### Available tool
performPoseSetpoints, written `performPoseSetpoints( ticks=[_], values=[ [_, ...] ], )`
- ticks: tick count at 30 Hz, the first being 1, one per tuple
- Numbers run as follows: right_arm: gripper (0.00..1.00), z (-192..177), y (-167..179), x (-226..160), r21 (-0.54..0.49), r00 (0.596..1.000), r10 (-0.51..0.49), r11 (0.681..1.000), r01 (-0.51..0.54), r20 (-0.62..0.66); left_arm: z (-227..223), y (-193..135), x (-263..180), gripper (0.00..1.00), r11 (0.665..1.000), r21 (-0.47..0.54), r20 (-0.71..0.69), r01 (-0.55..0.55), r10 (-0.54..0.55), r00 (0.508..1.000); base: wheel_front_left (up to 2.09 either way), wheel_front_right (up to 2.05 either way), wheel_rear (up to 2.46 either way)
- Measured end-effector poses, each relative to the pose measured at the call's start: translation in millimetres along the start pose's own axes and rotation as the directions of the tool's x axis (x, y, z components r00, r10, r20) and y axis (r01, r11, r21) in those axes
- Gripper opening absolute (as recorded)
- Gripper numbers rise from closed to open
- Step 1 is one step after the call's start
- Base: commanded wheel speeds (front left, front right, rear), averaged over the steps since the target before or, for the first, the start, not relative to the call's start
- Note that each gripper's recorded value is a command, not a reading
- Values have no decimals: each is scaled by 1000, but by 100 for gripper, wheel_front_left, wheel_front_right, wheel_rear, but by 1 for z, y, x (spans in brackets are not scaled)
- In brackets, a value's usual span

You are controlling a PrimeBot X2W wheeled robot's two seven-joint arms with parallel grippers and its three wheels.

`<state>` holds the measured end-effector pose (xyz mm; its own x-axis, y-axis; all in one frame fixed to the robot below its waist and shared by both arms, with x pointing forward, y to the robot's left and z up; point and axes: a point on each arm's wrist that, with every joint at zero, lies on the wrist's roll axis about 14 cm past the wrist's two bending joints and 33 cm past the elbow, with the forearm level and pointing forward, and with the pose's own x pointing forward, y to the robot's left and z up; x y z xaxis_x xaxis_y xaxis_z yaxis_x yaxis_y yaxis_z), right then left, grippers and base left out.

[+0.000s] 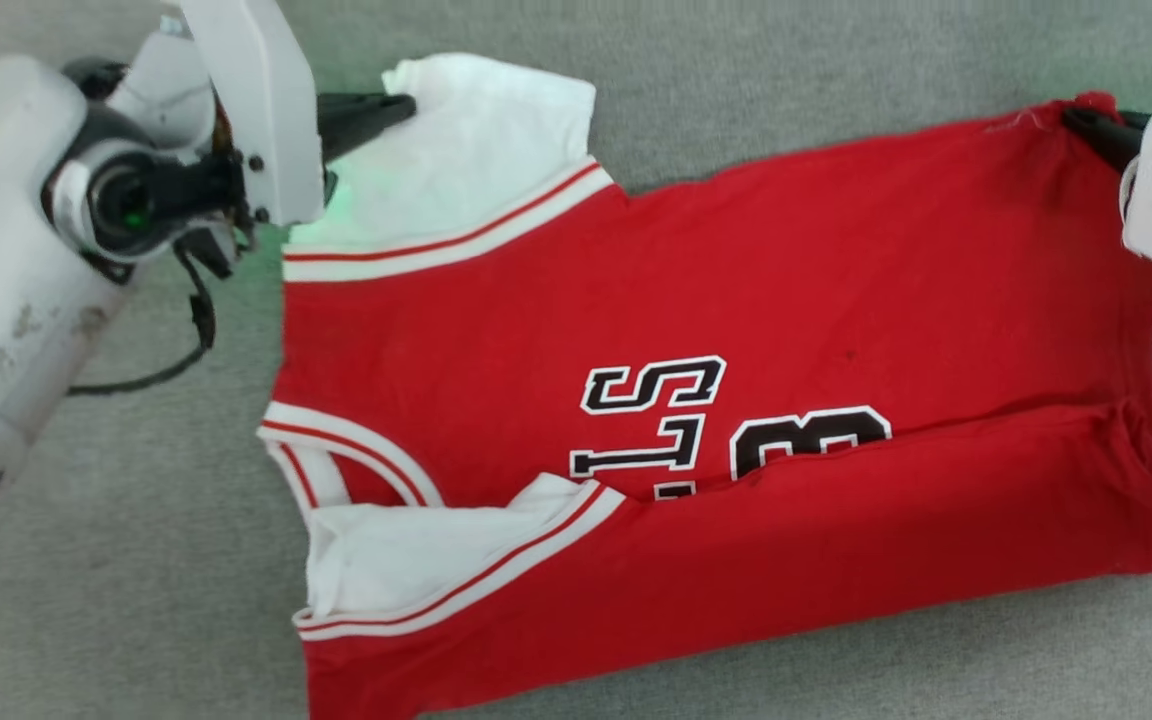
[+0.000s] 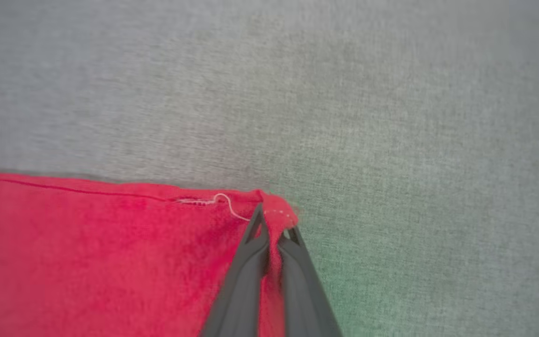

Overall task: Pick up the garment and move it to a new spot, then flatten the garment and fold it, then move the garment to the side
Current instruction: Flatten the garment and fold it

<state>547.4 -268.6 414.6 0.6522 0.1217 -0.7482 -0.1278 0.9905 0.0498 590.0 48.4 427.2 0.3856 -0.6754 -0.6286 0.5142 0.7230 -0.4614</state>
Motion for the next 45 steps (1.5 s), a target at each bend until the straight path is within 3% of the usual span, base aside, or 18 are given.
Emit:
performPoseSetpoints(
  ticks=[6,11,16,23,32,37,45],
  values=[
    [0,10,7,-36,-24,994,50,999,-48,97,10,-43,-39,0,995,67,110,69,-76,991,0,0,0],
    [0,-7,18,-64,-50,987,109,993,-103,120,-7,-75,-75,0,984,138,158,113,-135,978,0,0,0],
    [0,-34,31,-87,-71,981,168,984,-162,101,-40,-82,-112,0,982,160,201,104,-136,970,0,0,0],
    [0,-69,30,-116,-79,980,191,979,-186,58,-87,-94,-145,0,986,117,272,122,-150,951,0,0,0],
    [0,-106,25,-125,-24,982,190,981,-190,-8,-154,-98,-151,0,990,20,203,141,-142,969,0,0,0],
    [0,-128,33,-112,45,977,206,978,-204,-51,-185,-97,-135,0,989,-22,118,144,-140,983,0,0,0],
    [0,-148,39,-85,104,975,202,976,-192,-89,-201,-77,-106,0,992,-89,111,94,-84,990,0,0,0]
  ],
)
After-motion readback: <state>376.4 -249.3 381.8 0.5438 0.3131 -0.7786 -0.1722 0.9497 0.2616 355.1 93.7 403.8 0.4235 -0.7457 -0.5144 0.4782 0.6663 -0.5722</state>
